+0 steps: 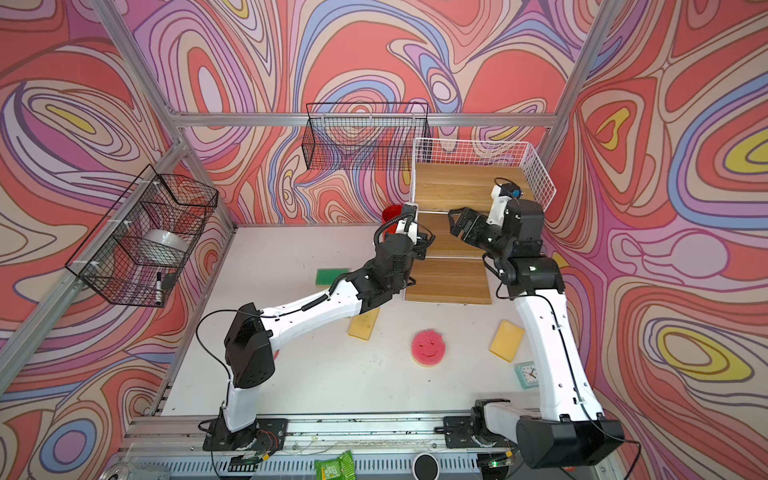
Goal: Place and organize the cleaning sponges onto the shelf
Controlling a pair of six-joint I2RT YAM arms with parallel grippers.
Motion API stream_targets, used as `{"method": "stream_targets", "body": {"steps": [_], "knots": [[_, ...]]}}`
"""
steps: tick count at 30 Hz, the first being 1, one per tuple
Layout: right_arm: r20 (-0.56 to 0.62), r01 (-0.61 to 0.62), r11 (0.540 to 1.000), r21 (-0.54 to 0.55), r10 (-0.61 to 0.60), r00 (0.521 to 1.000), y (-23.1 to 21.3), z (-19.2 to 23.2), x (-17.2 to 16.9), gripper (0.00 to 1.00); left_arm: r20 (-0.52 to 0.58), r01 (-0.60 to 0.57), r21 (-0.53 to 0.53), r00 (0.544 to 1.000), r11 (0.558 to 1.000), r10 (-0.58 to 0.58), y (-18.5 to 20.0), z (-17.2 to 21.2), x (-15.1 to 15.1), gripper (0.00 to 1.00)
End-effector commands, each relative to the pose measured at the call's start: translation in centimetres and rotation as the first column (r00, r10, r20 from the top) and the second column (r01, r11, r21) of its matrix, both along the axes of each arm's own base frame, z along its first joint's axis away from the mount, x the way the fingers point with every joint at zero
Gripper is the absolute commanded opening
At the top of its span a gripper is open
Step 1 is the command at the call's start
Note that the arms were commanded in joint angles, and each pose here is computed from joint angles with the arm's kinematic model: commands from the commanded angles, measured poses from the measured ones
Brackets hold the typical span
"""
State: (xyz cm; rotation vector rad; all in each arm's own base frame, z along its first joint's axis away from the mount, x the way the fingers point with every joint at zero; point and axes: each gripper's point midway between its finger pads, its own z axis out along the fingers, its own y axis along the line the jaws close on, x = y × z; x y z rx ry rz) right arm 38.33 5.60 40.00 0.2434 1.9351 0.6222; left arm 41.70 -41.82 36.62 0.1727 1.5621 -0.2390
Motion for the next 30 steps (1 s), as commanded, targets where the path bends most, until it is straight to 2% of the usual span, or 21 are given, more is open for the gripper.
{"method": "stream_targets", "body": {"steps": [1,15,22,30], "knots": [[-0.033,0.003,1.000,0.010,-0.002,0.999,-0.1,-1.1,1.3,0.98,0.071,-0.128,0.031,0.990,0.991,0.125,6.0,5.2,-0.7,0.00],[-0.033,-0.111,0.984,0.139,0.117,0.993,2.5,-2.0,3.0,0.96,0.042,-0.235,0.011,0.971,0.972,0.235,13.3,4.1,-0.3,0.00],[-0.045,-0.148,0.985,0.093,0.152,0.987,5.4,-2.3,3.7,0.95,0.075,-0.261,0.015,0.963,0.965,0.259,15.9,5.2,-1.5,0.00],[-0.061,-0.196,0.978,0.068,0.200,0.978,8.8,-3.1,4.5,0.95,0.015,-0.318,0.022,0.948,0.948,0.317,20.8,3.7,-0.7,0.00]]}}
